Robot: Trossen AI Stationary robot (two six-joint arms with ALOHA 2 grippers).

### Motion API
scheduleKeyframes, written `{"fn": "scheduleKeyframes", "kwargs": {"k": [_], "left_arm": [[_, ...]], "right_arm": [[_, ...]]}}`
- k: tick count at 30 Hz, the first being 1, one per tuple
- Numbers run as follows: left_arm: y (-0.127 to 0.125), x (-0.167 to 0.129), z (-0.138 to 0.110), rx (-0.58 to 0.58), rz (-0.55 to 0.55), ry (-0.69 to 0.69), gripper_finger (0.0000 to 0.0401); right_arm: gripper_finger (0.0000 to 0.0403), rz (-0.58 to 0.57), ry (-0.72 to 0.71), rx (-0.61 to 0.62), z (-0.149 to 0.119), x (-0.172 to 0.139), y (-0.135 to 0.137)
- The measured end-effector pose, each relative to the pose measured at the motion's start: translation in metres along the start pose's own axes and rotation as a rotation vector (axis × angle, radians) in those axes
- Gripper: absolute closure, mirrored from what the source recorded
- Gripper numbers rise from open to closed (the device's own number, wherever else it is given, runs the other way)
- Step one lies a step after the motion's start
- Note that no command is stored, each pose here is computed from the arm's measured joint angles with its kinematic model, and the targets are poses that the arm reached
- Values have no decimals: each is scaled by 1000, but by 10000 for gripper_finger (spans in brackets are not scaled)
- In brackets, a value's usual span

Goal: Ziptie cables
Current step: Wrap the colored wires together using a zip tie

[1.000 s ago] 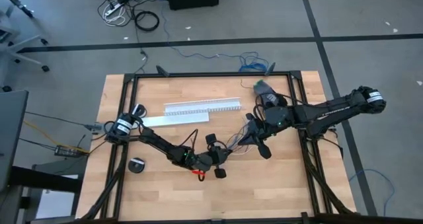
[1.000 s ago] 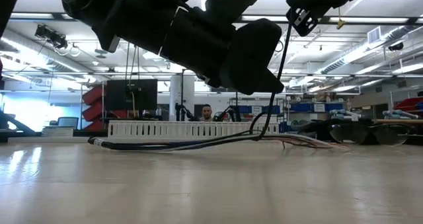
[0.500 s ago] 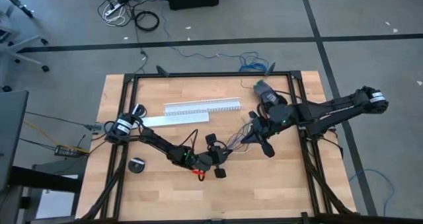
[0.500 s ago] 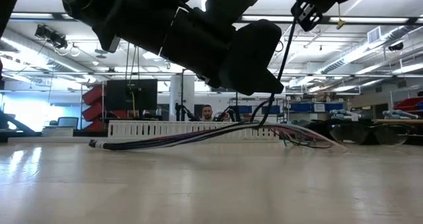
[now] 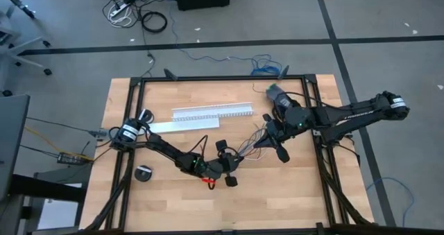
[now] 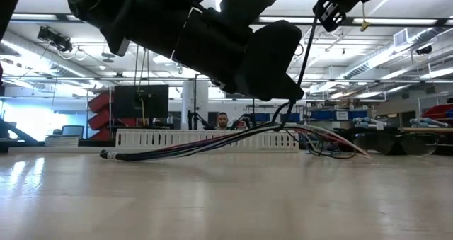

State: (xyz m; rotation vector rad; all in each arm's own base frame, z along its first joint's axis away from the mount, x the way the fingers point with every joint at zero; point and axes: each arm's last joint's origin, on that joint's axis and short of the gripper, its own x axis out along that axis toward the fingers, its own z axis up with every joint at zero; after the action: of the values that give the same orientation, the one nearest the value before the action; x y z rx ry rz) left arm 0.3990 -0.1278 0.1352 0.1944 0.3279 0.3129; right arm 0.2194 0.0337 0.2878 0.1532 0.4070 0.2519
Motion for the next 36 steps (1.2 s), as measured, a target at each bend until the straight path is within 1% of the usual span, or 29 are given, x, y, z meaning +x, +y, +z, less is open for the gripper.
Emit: {"fn": "scheduleKeyframes", "kwargs": {"k": [19,28,36], "left_arm": [[0,0,-5,13,0,45,392],[3,2,-9,11,10,75,392],[4,3,-10,14,12,84,392]], "right_arm": [[403,6,-3,-6,0,0,0],[403,31,-28,-44,17,-7,5],[403,24,-11,-43,18,-8,5]]}}
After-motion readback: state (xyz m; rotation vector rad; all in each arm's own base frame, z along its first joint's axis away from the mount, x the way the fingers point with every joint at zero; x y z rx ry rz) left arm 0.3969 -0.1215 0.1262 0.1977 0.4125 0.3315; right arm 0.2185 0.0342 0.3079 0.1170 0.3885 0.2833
